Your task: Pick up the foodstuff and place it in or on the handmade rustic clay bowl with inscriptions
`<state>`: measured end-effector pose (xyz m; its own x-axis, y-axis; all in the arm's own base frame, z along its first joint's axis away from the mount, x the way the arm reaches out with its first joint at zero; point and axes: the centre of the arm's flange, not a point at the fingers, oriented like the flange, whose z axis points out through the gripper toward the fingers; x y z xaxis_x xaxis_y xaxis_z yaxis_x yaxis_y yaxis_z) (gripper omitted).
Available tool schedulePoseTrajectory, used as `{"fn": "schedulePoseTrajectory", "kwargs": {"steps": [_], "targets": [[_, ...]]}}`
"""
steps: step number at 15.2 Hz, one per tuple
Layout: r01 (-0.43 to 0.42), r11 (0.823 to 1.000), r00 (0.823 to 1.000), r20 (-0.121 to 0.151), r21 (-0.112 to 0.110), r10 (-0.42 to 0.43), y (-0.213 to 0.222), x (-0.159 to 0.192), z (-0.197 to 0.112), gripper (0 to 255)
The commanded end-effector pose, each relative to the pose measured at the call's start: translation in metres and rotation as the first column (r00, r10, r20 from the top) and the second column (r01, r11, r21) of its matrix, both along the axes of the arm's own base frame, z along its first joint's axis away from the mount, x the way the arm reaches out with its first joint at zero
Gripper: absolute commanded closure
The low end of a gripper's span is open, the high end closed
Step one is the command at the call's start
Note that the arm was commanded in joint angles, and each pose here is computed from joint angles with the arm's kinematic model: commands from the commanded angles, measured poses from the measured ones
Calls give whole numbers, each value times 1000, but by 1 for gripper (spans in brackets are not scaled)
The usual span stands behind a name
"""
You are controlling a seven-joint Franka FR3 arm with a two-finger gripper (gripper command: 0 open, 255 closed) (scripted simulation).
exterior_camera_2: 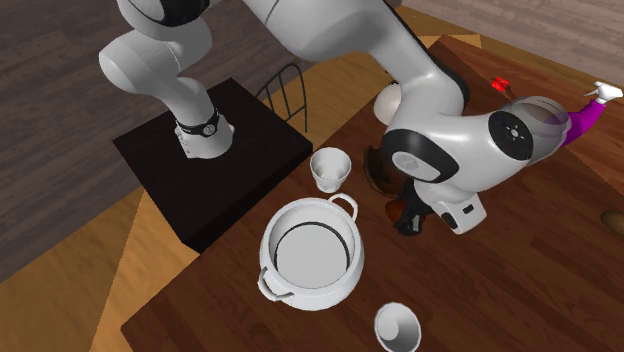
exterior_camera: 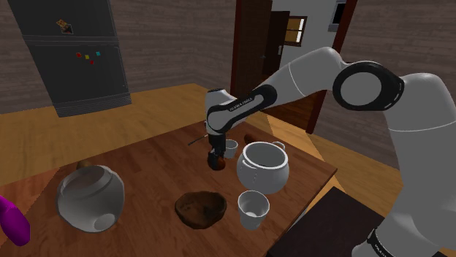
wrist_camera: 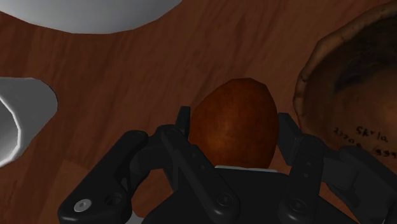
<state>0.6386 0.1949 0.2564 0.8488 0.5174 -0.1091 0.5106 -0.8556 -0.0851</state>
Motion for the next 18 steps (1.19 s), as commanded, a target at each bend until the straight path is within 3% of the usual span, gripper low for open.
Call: {"fn": "schedulePoseTrajectory", "kwargs": {"steps": [1,11,18], "targets": [[0,1000,1000,0,0,0,1,0,11,255],[0,1000,1000,0,0,0,1,0,61,255],[0,1000,1000,0,0,0,70,-61,64,255]]}}
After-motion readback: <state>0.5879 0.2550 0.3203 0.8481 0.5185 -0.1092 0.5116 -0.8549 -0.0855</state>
